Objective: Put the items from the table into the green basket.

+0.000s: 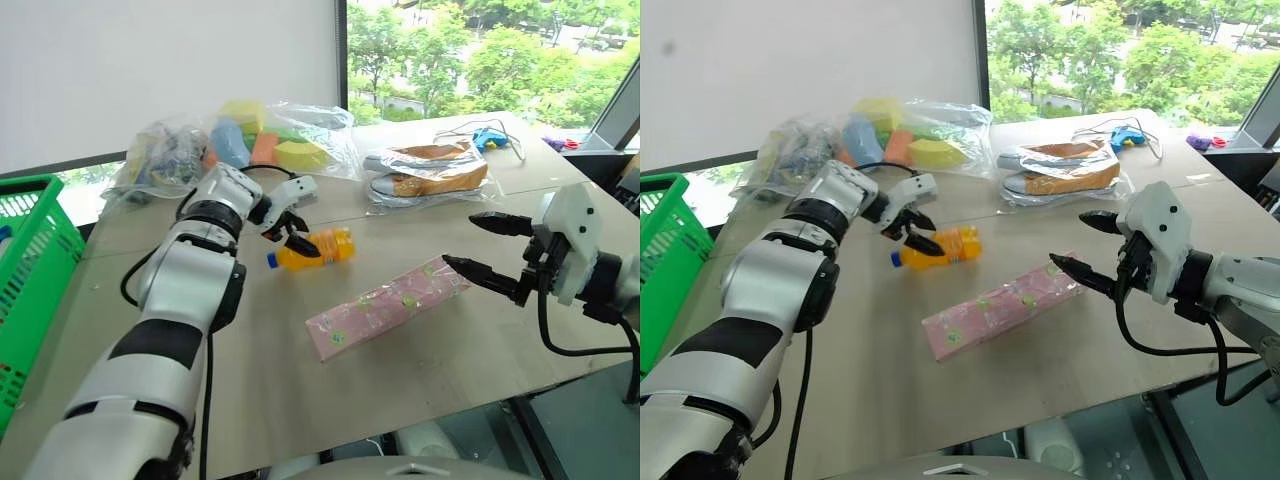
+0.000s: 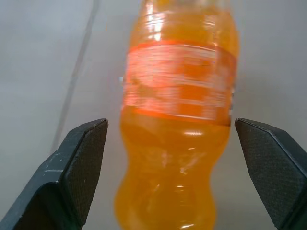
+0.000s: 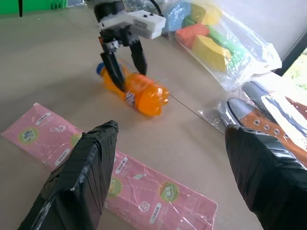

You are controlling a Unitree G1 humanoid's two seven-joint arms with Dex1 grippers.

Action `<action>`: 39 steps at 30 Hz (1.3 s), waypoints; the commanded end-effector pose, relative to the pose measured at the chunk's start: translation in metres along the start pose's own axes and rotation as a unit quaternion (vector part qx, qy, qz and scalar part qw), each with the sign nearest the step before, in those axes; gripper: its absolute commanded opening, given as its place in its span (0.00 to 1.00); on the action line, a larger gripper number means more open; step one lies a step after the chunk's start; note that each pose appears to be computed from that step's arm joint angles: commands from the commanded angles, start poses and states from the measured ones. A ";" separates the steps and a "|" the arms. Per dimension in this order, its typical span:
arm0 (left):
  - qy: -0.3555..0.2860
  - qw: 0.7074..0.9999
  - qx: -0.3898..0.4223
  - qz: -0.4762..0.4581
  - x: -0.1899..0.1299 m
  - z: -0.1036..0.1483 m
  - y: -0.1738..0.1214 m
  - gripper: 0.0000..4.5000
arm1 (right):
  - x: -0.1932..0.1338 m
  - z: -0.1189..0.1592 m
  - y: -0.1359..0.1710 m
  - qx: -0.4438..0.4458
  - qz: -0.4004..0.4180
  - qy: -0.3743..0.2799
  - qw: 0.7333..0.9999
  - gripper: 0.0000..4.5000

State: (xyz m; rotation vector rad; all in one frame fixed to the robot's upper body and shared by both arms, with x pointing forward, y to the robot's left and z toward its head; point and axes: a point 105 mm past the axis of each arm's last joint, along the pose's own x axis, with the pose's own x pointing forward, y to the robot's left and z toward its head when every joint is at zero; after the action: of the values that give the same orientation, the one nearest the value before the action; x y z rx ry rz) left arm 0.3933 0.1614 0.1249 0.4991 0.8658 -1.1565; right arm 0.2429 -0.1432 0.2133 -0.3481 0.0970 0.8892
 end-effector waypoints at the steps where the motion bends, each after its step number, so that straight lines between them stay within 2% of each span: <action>1: -0.016 0.998 0.059 0.034 -0.016 0.014 0.007 0.97 | -0.004 0.012 -0.002 -0.020 -0.011 -0.022 1.000 0.85; 4: 0.003 0.996 0.081 0.040 -0.010 0.008 0.007 0.97 | 0.000 0.012 0.000 -0.018 -0.002 -0.027 0.999 0.85; 7: 0.006 0.996 0.089 -0.030 0.012 0.001 -0.016 0.97 | 0.001 0.012 -0.001 -0.021 0.000 -0.026 0.999 0.85; 10: -0.031 0.994 0.060 -0.085 0.024 0.001 -0.044 0.97 | 0.000 0.014 -0.001 -0.020 0.000 -0.029 0.999 0.85; 13: -0.049 0.994 0.018 -0.096 0.025 -0.006 -0.057 0.97 | -0.002 0.012 0.002 -0.018 0.001 -0.026 1.000 0.85; 15: -0.039 0.995 0.003 -0.096 0.026 -0.019 -0.063 0.97 | -0.004 0.009 0.005 -0.015 0.002 -0.020 1.000 0.85; 17: -0.015 0.997 0.010 -0.079 0.028 -0.034 -0.062 0.97 | -0.005 0.007 0.006 -0.017 0.001 -0.016 1.000 0.85; 19: -0.015 0.998 0.001 -0.056 0.032 -0.035 -0.057 0.97 | -0.006 0.009 0.005 -0.017 0.000 -0.018 1.000 0.85; 20: -0.003 0.999 0.024 -0.041 0.034 -0.038 -0.054 0.97 | -0.006 0.009 0.005 -0.019 0.000 -0.017 1.000 0.85; 29: 0.015 0.995 0.087 0.049 0.050 -0.031 -0.034 0.97 | -0.013 -0.002 0.008 -0.028 0.015 0.029 0.999 0.85; 35: -0.005 0.995 0.083 0.052 0.055 -0.024 -0.034 0.97 | -0.022 -0.007 0.004 -0.021 0.027 0.055 0.998 0.85; 39: -0.009 0.995 0.081 0.052 0.056 -0.022 -0.034 0.97 | -0.023 -0.001 -0.002 -0.020 0.031 0.046 0.998 0.85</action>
State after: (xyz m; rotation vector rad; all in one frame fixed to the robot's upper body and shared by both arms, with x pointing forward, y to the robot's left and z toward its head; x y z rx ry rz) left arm 0.3561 0.1355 0.0667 0.6551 0.7456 -1.1720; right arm 0.2284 -0.1592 0.2027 -0.3972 0.2296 0.9454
